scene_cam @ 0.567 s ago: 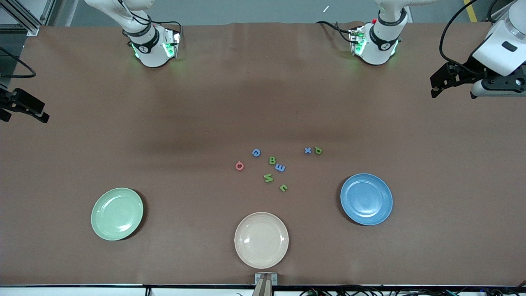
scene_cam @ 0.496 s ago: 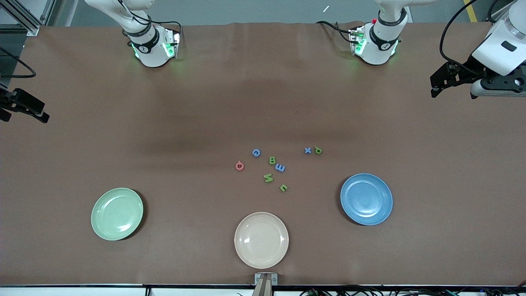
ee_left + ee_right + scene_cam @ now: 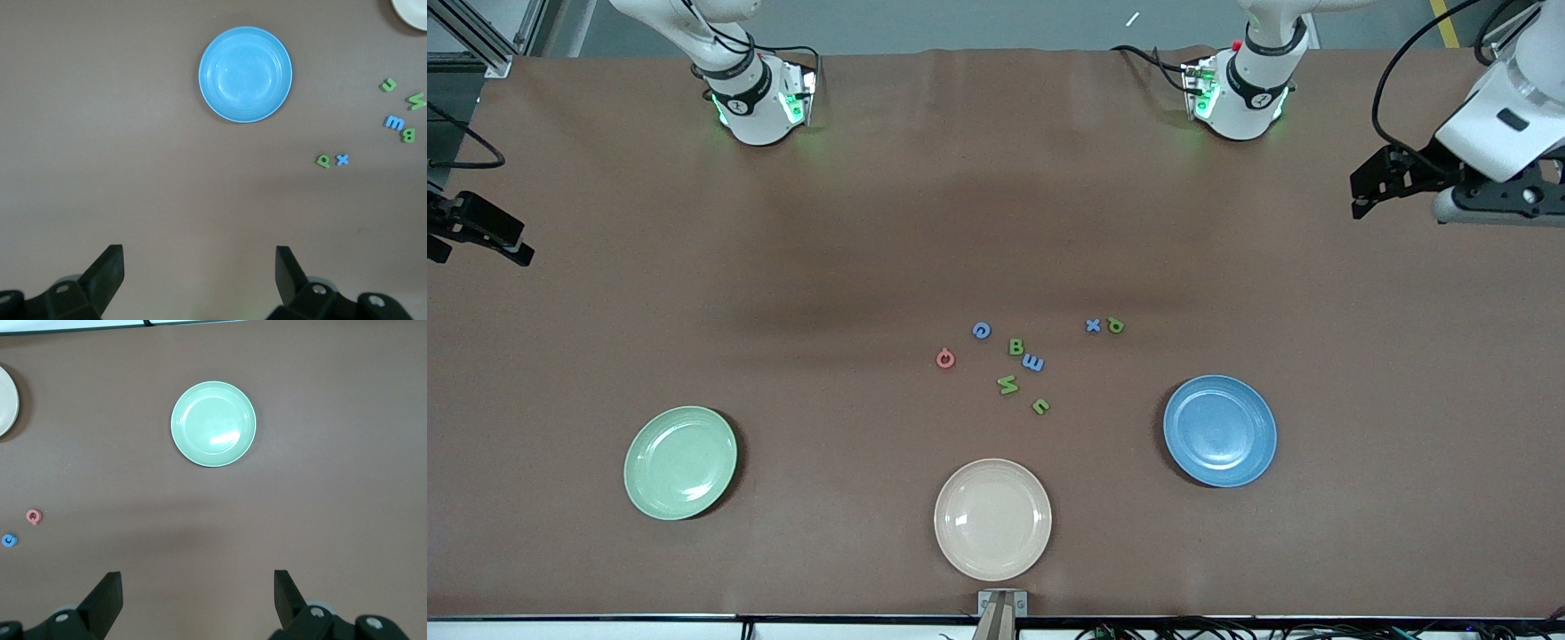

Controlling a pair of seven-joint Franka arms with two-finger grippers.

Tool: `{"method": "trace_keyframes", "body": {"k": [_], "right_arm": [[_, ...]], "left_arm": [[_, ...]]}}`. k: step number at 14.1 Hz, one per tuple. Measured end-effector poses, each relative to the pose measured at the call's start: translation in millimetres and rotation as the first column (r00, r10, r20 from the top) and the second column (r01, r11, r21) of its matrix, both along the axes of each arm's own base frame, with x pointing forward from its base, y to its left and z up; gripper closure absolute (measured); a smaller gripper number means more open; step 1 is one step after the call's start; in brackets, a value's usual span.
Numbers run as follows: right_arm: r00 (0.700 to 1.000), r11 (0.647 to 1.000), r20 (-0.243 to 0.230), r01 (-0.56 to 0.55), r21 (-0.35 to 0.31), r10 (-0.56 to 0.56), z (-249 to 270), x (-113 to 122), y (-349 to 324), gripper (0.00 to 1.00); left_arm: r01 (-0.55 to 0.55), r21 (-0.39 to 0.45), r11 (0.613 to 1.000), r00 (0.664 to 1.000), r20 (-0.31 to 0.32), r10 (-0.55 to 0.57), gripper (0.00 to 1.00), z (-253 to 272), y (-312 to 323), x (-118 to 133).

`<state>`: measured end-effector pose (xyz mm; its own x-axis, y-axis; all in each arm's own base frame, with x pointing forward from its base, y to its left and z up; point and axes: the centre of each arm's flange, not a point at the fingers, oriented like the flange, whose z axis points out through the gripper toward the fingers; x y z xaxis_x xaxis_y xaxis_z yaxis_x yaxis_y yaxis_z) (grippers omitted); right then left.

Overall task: Sort upper and lower case letters into plates
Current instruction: 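Move both grippers from rest toward the foam letters, then grasp the green b with the left gripper while the right gripper grasps Q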

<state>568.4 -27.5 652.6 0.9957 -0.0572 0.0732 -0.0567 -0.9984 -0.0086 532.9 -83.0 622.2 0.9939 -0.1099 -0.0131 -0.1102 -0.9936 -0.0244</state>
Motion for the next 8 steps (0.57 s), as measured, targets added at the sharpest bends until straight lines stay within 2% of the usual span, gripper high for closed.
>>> {"method": "trace_keyframes", "body": {"k": [2,4,6,8], "right_arm": [[0.999,1.0,-0.027,-0.017,0.002,0.017,-15.6,8.5,9.1,0.0],[0.996,0.999,-0.075,-0.05,0.005,0.05,-44.7,23.4,29.2,0.0],[0.989,0.996,-0.117,-0.085,0.007,0.085,-77.3,38.9,50.8,0.0],[0.986,0.994,-0.126,-0.113,0.01,0.114,-105.5,54.3,70.7,0.0]], "left_arm": [[-0.023,-0.002,1.0,0.998,-0.053,0.023,0.0,-33.7,-19.5,15.9],[-0.09,-0.001,0.996,0.992,-0.086,0.09,0.0,-76.3,-54.4,31.7],[-0.155,-0.003,0.988,0.984,-0.089,0.155,0.0,-125.2,-92.5,41.1],[-0.227,-0.024,0.974,0.973,-0.054,0.226,0.0,-175.8,-114.7,43.9]]}}
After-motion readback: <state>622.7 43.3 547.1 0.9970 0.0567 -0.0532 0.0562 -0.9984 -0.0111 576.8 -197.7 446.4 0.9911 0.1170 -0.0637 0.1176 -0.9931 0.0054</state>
